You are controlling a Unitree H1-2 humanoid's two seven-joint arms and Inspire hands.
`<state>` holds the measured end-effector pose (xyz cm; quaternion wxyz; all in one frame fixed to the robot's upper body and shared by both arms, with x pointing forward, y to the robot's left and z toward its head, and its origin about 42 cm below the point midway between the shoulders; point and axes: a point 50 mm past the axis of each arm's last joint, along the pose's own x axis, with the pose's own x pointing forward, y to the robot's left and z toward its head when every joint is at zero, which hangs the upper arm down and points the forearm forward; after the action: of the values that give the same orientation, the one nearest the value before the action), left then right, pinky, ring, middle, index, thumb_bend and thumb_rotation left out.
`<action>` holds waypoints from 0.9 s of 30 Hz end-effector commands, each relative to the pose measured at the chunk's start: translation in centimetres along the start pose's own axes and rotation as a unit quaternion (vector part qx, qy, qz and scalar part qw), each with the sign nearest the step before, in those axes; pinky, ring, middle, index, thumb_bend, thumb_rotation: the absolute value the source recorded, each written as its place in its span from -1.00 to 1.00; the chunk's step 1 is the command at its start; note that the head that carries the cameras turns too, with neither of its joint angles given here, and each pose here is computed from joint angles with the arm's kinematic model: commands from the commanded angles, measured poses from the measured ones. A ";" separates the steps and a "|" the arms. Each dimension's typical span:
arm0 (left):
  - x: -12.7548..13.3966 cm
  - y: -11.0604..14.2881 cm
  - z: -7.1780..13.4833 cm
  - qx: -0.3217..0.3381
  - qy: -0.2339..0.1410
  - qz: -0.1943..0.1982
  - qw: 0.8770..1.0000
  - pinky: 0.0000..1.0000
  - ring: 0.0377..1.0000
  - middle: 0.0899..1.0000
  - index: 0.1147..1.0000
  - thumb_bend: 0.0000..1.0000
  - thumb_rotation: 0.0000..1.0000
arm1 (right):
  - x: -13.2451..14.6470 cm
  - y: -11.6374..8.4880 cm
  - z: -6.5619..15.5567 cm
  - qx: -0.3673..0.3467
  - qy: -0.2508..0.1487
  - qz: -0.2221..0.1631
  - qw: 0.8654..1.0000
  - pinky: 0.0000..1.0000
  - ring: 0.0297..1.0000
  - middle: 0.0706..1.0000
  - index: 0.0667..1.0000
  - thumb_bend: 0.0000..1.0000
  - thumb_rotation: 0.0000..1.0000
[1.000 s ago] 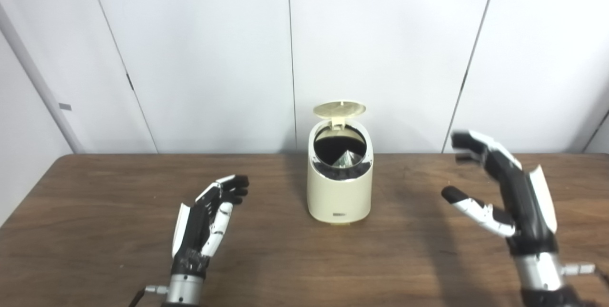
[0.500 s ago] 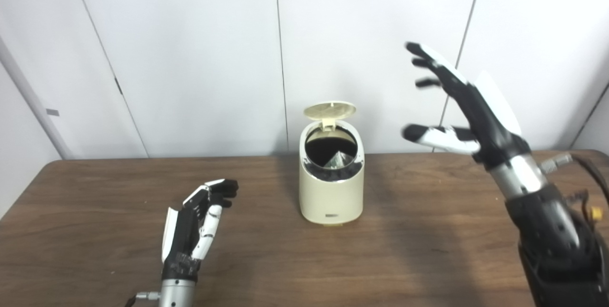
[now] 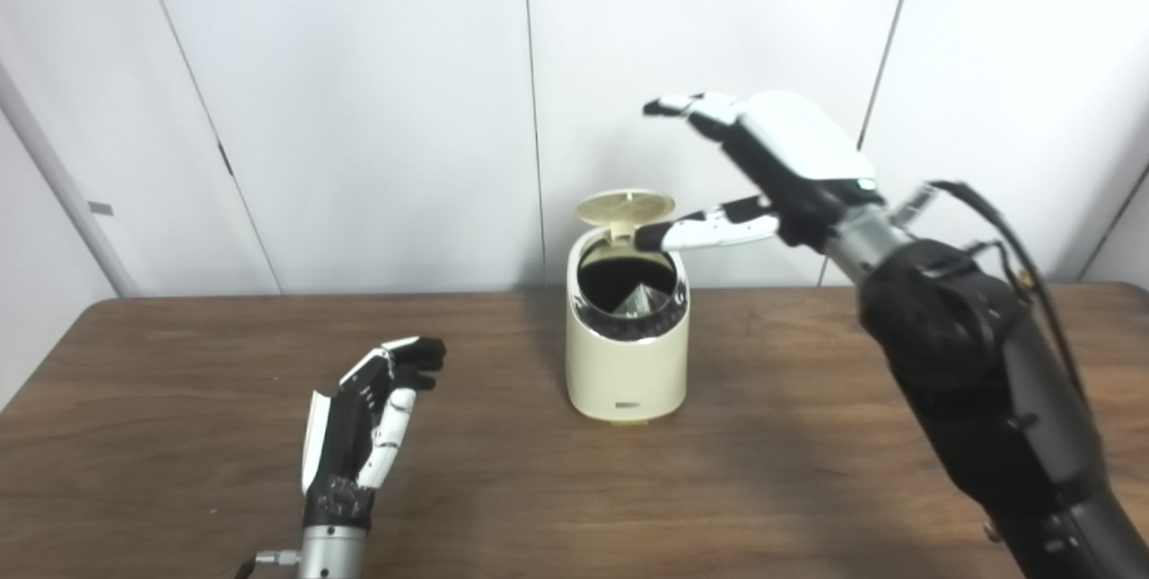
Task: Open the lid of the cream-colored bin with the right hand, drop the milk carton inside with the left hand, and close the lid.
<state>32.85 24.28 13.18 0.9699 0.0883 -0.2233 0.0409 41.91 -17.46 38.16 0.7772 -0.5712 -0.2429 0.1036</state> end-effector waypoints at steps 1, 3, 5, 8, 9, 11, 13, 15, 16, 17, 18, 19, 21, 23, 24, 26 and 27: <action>-1.3 -0.2 -0.8 0.010 0.007 -0.005 1.000 0.24 0.33 0.31 0.27 0.00 0.63 | 1.2 -2.4 1.2 -0.021 -0.012 -0.028 0.999 0.83 0.87 0.77 0.74 0.66 0.70; -1.3 -0.3 -0.8 0.016 0.004 -0.005 1.000 0.22 0.32 0.30 0.26 -0.04 0.61 | 1.7 -1.8 1.1 -0.019 -0.013 -0.018 1.000 0.85 0.86 0.77 0.73 0.66 0.70; -1.2 -0.4 -0.7 0.022 0.001 -0.007 1.000 0.21 0.31 0.29 0.24 -0.12 0.62 | 2.0 -1.1 1.0 -0.011 -0.012 -0.011 1.000 0.87 0.86 0.77 0.72 0.63 0.68; -1.3 -0.6 -0.6 0.018 -0.001 -0.008 1.000 0.21 0.30 0.27 0.23 -0.18 0.57 | 2.4 -0.2 0.7 -0.006 0.002 0.000 1.000 0.85 0.86 0.76 0.72 0.62 0.67; -1.3 -0.6 -0.6 0.018 -0.001 -0.008 1.000 0.21 0.30 0.27 0.22 -0.18 0.55 | 2.5 0.1 0.6 -0.005 0.005 0.002 1.000 0.84 0.83 0.74 0.70 0.61 0.66; -1.4 -0.7 -0.5 0.018 -0.001 -0.006 1.000 0.21 0.30 0.27 0.22 -0.16 0.54 | 2.7 0.7 0.3 -0.004 0.010 0.007 1.000 0.87 0.83 0.75 0.70 0.61 0.66; -1.5 -0.7 -0.5 0.022 -0.002 -0.006 1.000 0.20 0.30 0.26 0.22 -0.16 0.53 | 2.7 1.1 0.0 0.003 0.017 0.011 1.000 0.90 0.84 0.75 0.70 0.60 0.66; -1.5 -0.7 -0.5 0.025 -0.003 -0.007 1.000 0.20 0.28 0.25 0.21 -0.17 0.53 | 2.6 1.4 -0.1 0.009 0.024 0.013 1.000 0.94 0.86 0.73 0.67 0.62 0.66; -1.4 -0.7 -0.5 0.028 -0.005 -0.008 1.000 0.19 0.28 0.25 0.21 -0.19 0.53 | 2.5 1.5 -0.2 0.010 0.027 0.015 0.999 0.95 0.86 0.72 0.66 0.62 0.66; -1.4 -0.7 -0.5 0.029 -0.006 -0.008 1.000 0.18 0.27 0.25 0.21 -0.22 0.54 | 2.4 1.5 -0.2 0.010 0.028 0.016 0.999 0.96 0.86 0.72 0.65 0.62 0.68; -1.4 -0.7 -0.5 0.030 -0.006 -0.008 1.000 0.17 0.26 0.24 0.20 -0.22 0.54 | 2.4 1.6 -0.2 0.010 0.029 0.017 0.999 0.97 0.86 0.71 0.63 0.63 0.70; -1.3 -0.7 -0.5 0.032 -0.006 -0.008 0.999 0.16 0.26 0.24 0.20 -0.22 0.54 | 2.4 1.7 -0.2 0.010 0.030 0.017 0.999 0.99 0.85 0.70 0.63 0.64 0.71; -1.3 -0.7 -0.5 0.033 -0.006 -0.007 0.999 0.15 0.25 0.23 0.19 -0.22 0.54 | 2.3 1.8 -0.2 0.012 0.033 0.019 0.999 1.00 0.86 0.72 0.61 0.65 0.72; -1.3 -0.7 -0.5 0.033 -0.006 -0.006 0.999 0.15 0.25 0.23 0.19 -0.23 0.54 | 2.1 1.8 -0.2 0.013 0.035 0.020 0.999 1.00 0.85 0.71 0.60 0.67 0.73; -1.3 -0.7 -0.5 0.031 -0.006 -0.008 0.999 0.15 0.25 0.23 0.19 -0.23 0.53 | 2.0 1.8 -0.2 0.013 0.035 0.020 0.999 1.00 0.85 0.71 0.60 0.67 0.74; -1.2 -0.7 -0.5 0.030 -0.006 -0.009 0.999 0.16 0.26 0.24 0.20 -0.24 0.52 | 1.8 1.7 -0.2 0.012 0.036 0.018 0.999 1.00 0.83 0.68 0.58 0.66 0.74; -1.2 -0.7 -0.6 0.032 -0.006 -0.010 0.999 0.17 0.26 0.24 0.20 -0.25 0.51 | 1.8 1.7 -0.2 0.010 0.035 0.017 0.999 1.00 0.81 0.66 0.57 0.66 0.74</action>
<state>32.90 23.53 13.36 0.9647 0.1128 -0.2343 0.0423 44.06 -16.39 34.63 0.7929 -0.5711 -0.1702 0.1276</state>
